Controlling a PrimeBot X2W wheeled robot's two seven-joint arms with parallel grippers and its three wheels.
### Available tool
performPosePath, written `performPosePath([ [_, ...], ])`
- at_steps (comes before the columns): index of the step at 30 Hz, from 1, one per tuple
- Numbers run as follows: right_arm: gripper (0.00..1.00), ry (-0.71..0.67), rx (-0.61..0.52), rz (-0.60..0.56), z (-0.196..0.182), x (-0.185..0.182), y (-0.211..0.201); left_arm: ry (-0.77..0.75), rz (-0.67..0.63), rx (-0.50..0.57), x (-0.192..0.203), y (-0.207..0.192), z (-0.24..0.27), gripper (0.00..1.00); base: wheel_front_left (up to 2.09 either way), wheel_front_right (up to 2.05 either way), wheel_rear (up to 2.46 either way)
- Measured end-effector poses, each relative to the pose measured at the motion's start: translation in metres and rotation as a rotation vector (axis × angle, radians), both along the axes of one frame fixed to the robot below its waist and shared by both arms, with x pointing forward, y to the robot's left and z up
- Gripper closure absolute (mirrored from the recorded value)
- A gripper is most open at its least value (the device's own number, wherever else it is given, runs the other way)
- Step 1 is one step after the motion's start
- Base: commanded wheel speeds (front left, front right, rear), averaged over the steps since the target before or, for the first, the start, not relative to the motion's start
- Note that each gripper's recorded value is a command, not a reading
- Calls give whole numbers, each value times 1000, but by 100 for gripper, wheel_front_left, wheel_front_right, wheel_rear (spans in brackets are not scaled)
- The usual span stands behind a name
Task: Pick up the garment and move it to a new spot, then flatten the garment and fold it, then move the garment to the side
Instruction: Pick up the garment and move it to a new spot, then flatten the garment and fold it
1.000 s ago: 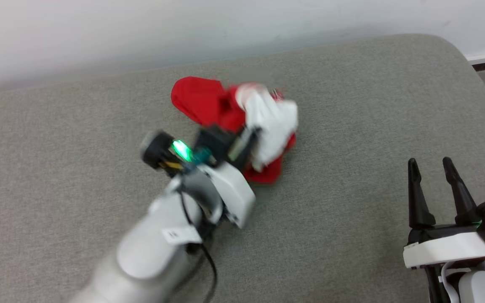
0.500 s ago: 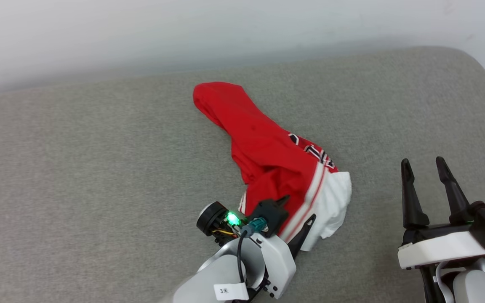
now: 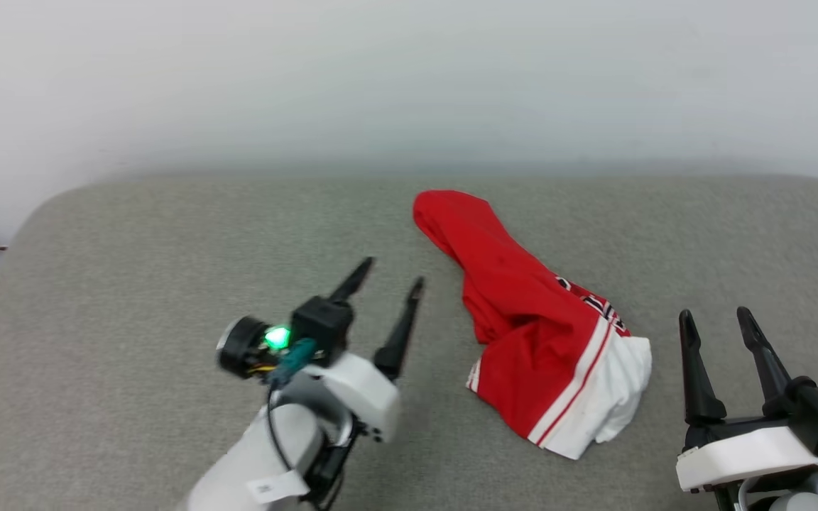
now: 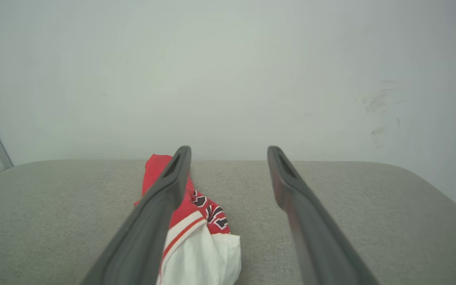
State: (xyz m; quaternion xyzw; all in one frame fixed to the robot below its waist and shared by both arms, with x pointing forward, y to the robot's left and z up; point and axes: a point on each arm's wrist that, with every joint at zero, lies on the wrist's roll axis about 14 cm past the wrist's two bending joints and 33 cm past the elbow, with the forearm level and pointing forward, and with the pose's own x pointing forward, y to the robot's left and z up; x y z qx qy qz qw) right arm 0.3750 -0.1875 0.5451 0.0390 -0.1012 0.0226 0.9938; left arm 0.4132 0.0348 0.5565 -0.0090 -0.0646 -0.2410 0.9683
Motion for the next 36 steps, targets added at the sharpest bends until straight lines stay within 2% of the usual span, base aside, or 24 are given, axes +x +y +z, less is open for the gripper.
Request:
performPosePath([
  [5, 0, -21, -13, 48, 7, 1, 17, -85, 143, -32, -17, 54, 22, 0, 0, 0, 0],
  [10, 0, -27, -12, 63, 9, -2, 21, -105, 251, -36, -42, 87, 16, 0, 0, 0, 0],
  [19, 0, -1, 8, 64, -1, -11, 21, -50, 286, -17, -72, 94, -14, 0, 0, 0, 0],
  [34, 0, 4, -19, 55, -2, -13, 18, -55, 306, -40, -73, 97, -14, 0, 0, 0, 0],
  [36, 0, 61, -36, 66, -20, -14, 22, -56, 308, -40, -73, 98, -14, 0, 0, 0, 0],
])
